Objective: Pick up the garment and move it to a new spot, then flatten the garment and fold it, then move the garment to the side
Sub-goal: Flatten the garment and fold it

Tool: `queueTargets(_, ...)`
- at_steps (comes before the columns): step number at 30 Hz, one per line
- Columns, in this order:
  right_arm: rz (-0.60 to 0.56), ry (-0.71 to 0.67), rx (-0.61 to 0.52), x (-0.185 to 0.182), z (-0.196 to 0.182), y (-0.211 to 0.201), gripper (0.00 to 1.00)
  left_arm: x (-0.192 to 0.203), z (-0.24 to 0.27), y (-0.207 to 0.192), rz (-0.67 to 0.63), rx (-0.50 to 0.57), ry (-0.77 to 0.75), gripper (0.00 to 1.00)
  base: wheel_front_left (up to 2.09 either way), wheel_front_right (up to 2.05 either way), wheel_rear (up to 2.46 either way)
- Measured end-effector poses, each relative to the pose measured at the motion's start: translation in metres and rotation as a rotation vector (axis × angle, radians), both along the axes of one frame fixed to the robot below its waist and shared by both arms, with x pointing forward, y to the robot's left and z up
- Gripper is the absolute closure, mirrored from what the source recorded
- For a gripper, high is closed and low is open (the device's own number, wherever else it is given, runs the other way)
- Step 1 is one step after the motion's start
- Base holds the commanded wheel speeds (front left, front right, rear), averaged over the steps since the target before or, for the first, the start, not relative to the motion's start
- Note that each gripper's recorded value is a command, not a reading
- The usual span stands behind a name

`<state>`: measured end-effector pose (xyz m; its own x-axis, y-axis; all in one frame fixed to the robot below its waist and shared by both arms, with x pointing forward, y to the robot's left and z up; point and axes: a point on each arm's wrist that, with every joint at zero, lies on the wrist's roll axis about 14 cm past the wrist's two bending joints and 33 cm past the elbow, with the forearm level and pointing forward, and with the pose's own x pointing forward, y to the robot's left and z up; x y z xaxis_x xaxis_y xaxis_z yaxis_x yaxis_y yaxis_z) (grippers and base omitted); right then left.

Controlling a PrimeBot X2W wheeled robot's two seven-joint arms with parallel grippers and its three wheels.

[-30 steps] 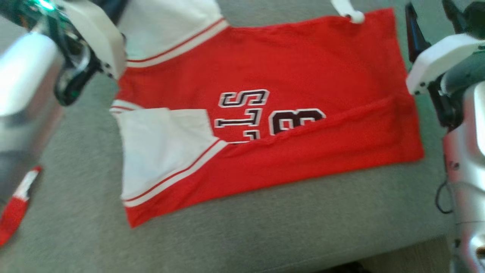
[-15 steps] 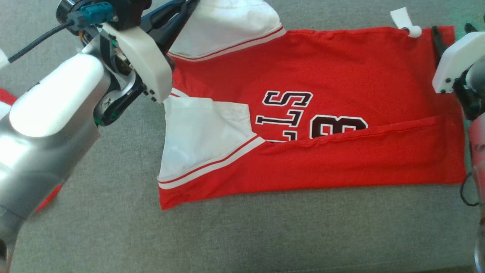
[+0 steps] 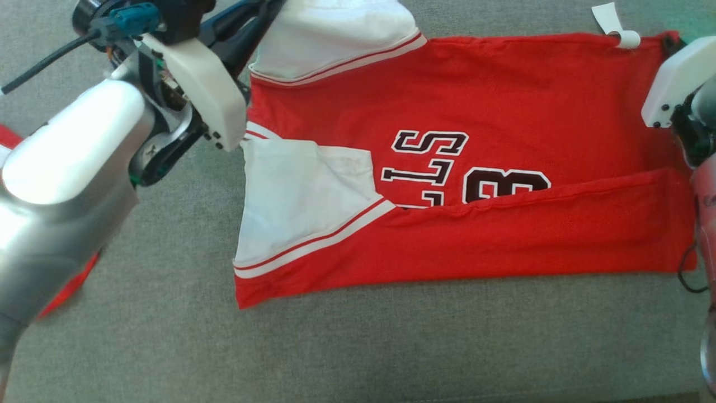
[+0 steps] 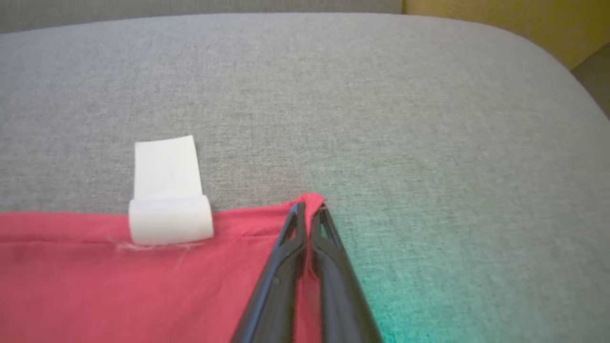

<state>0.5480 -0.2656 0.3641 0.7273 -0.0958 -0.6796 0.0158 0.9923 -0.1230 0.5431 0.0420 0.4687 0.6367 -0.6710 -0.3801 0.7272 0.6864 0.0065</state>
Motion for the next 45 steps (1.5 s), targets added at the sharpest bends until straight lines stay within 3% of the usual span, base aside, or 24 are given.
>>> queueTargets(9, -0.039, -0.182, 0.054, 0.016, 0.035, -0.002, 1.0, 0.014, 0.008, 0.011, 0.035, 0.005, -0.082, 1.0, 0.0, 0.0, 0.0)
queueTargets(26, -0.037, -0.514, 0.152, 0.059, 0.111, 0.013, 1.0, 0.077, 0.053, 0.02, 0.12, -0.026, -0.334, 1.0, 0.0, 0.0, 0.0)
queueTargets(35, -0.016, -0.462, 0.181, 0.048, 0.107, 0.022, 1.0, 0.058, 0.043, 0.028, 0.097, 0.033, -0.305, 1.0, 0.0, 0.0, 0.0)
queueTargets(45, -0.021, -0.199, 0.163, -0.016, 0.067, 0.002, 1.0, -0.03, 0.019, 0.033, -0.024, 0.082, -0.125, 1.0, 0.0, 0.0, 0.0)
